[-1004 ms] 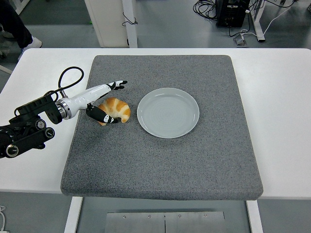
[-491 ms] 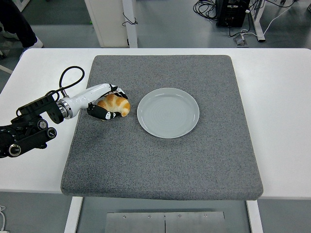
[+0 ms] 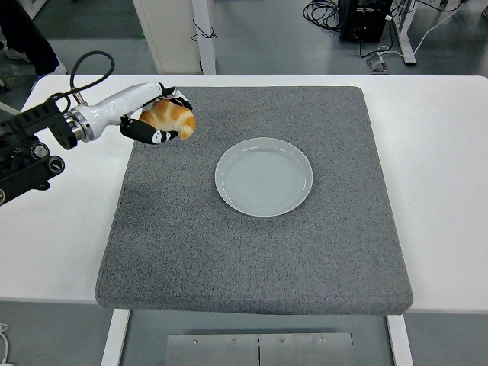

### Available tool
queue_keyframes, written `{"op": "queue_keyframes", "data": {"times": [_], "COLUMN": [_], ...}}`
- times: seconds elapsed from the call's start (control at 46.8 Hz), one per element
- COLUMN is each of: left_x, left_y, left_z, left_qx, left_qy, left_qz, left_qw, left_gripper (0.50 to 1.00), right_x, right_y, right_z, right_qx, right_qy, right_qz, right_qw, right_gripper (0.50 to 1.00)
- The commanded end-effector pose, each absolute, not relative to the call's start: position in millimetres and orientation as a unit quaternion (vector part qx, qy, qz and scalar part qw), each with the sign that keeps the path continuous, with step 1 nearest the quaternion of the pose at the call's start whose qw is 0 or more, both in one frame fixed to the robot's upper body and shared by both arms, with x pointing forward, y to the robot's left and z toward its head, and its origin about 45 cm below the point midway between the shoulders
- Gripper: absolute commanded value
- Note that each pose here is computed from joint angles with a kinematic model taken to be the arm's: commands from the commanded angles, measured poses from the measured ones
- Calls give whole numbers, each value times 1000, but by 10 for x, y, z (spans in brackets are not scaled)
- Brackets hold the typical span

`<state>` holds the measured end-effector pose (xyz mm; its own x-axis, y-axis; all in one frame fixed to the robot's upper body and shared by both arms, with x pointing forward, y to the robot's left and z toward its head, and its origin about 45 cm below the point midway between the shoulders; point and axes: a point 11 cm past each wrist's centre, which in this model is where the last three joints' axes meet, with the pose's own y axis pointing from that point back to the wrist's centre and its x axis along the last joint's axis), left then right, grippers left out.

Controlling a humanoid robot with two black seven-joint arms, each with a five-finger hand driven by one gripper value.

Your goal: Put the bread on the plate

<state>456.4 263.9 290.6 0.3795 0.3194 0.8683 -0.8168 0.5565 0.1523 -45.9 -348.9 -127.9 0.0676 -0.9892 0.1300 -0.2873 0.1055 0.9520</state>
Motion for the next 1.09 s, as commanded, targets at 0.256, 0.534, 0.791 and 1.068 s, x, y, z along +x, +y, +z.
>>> {"op": "queue_keyframes", "data": {"times": [0.256, 0.534, 0.791, 1.068], "left_x": [4710, 4760, 4791, 4791], "left_y": [2536, 2523, 2444, 2021], "left_z": [3467, 3757, 3981, 4138], "left_qx": [271, 265, 254, 231], "left_qy": [-459, -477, -493, -512], "left_qz": [369, 367, 364, 331], "left_qw": [762, 753, 748, 759], "left_gripper": [500, 500, 500, 500], "right_x": [-459, -459, -459, -459], "right_y": [-3486, -3486, -3487, -3486], "right_z": [-1280, -1280, -1279, -1280], "right_qx": [557, 557, 557, 557], "right_qy": [-573, -573, -573, -573], "right_qz": [-371, -371, -371, -371], "right_qw": [473, 473, 473, 473], "right_gripper": [1000, 1000, 1000, 1000]}}
